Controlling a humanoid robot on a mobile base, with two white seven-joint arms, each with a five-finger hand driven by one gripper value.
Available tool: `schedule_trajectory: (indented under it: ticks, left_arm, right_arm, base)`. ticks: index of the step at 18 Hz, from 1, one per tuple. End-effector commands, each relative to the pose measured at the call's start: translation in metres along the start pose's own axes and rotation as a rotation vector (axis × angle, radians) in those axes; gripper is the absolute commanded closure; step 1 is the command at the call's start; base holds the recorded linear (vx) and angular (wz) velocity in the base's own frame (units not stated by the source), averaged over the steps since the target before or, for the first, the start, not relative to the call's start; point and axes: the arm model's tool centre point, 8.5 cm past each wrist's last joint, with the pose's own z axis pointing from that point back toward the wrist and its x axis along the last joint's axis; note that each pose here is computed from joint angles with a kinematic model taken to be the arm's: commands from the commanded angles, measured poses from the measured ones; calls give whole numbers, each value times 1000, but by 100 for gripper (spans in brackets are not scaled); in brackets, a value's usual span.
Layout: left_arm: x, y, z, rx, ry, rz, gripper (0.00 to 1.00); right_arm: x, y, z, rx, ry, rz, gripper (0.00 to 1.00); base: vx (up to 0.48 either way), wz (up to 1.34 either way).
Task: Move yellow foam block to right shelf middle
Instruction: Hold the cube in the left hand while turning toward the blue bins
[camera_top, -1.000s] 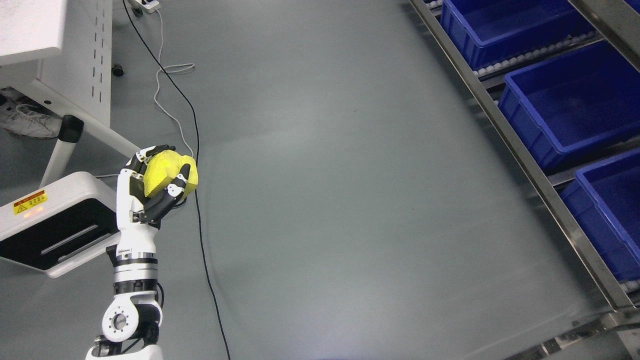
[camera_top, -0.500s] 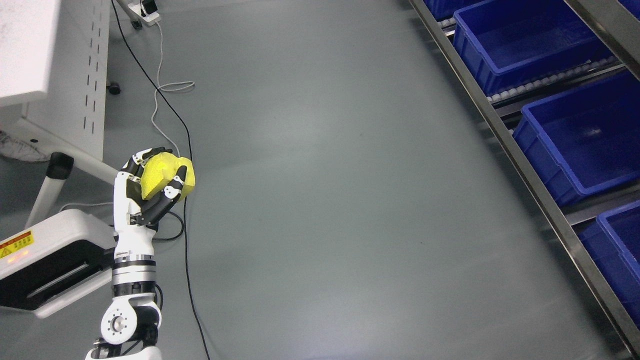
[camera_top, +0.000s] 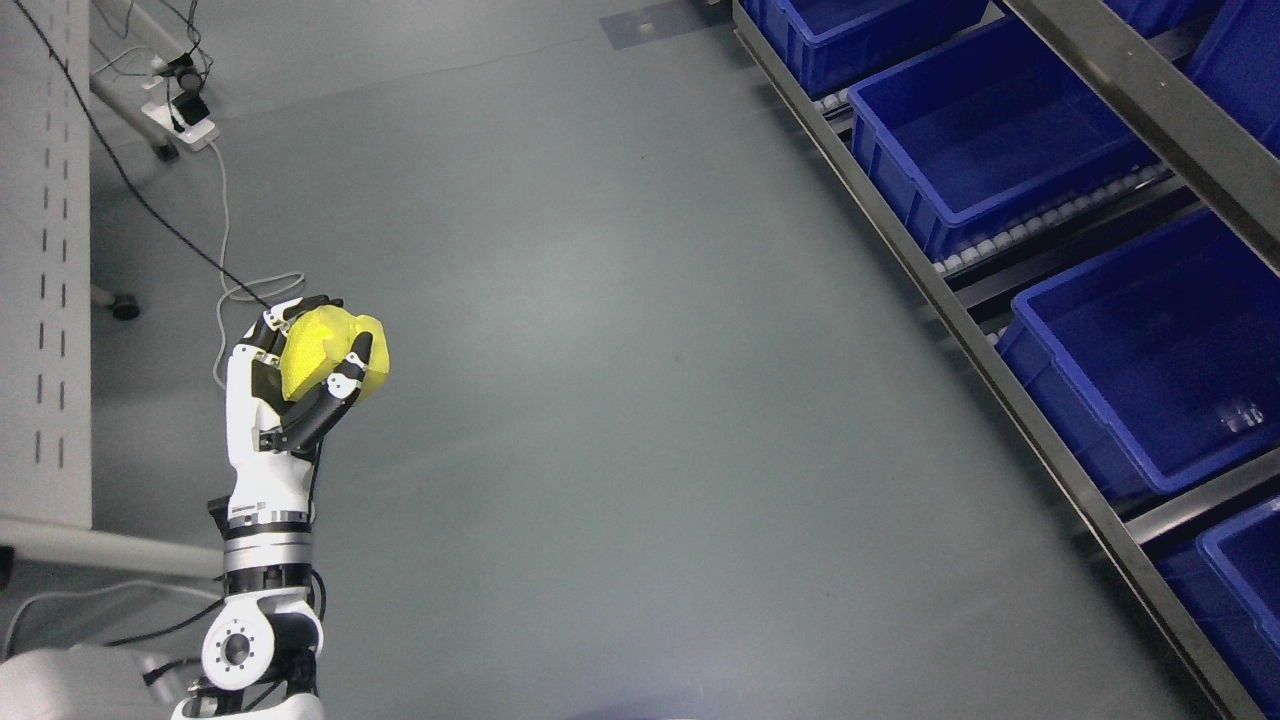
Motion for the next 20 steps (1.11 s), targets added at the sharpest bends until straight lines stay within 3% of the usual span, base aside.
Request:
schedule_trajectory:
  ticks: [1, 20]
  left_arm:
    - [1, 4, -1, -8, 1, -17, 100]
    - [1, 4, -1, -10, 0, -20, 100]
  right_arm:
    - [6, -11, -1, -17, -17, 4, 0]
    - [6, -11, -1, -17, -17, 4, 0]
  base:
    - [591, -242]
    - [562, -363]
